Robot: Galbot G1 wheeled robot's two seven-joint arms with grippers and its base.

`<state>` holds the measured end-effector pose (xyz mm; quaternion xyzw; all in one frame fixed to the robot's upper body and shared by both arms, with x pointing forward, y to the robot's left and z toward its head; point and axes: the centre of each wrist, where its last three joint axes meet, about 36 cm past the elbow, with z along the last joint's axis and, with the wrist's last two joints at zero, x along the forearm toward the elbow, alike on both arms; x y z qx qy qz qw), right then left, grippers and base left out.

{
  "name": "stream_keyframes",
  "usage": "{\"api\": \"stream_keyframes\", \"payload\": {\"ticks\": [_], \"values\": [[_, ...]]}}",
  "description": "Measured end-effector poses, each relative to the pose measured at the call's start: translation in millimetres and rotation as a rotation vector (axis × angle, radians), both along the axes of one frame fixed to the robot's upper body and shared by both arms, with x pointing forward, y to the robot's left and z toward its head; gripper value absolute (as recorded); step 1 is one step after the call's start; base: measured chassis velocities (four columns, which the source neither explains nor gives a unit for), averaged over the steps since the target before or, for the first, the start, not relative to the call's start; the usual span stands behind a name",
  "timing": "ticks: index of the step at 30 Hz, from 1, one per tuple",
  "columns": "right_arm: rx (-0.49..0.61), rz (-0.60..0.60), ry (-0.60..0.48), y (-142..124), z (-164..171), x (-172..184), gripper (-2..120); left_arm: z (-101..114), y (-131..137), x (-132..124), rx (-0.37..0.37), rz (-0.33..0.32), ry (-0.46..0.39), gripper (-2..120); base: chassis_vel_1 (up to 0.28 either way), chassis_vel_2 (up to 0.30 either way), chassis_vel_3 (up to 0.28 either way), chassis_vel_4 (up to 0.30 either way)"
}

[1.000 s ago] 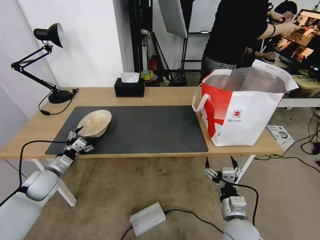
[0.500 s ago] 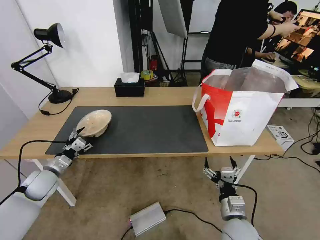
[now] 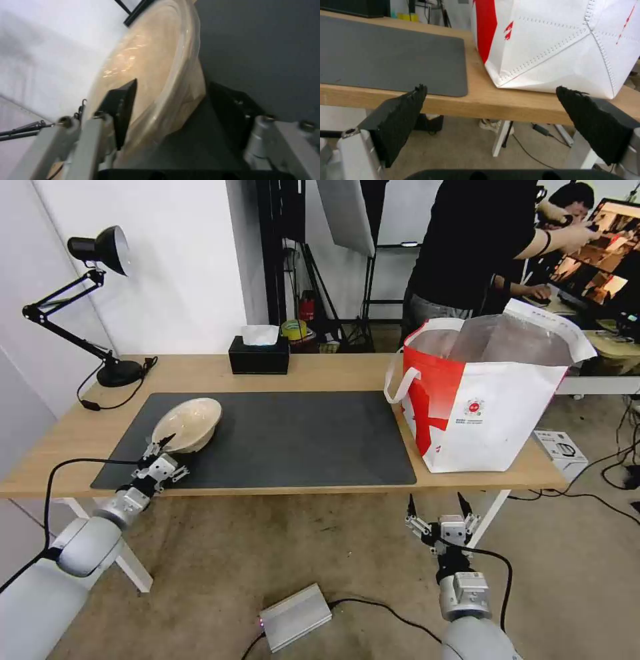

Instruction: Pick up the trash from the table and place it into the takeout bag.

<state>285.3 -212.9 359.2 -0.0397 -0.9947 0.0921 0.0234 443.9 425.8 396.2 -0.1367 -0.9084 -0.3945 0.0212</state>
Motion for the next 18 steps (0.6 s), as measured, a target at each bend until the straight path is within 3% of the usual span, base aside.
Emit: {"api": "stream_keyframes", "payload": {"ticks": [14, 18], "values": [[-0.003, -0.005, 0.002, -0.6, -2.8, 1.3, 99, -2.9, 1.3, 3.4, -0.007, -0.013, 0.001, 4, 0.0, 0.0, 0.0, 0.0], [-0.004, -0.006, 0.004, -0.6, -3.7, 1.3, 99, -2.7, 1.6, 3.4, -0.008, -0.013, -0.002, 1, 0.0, 0.0, 0.0, 0.0]]}}
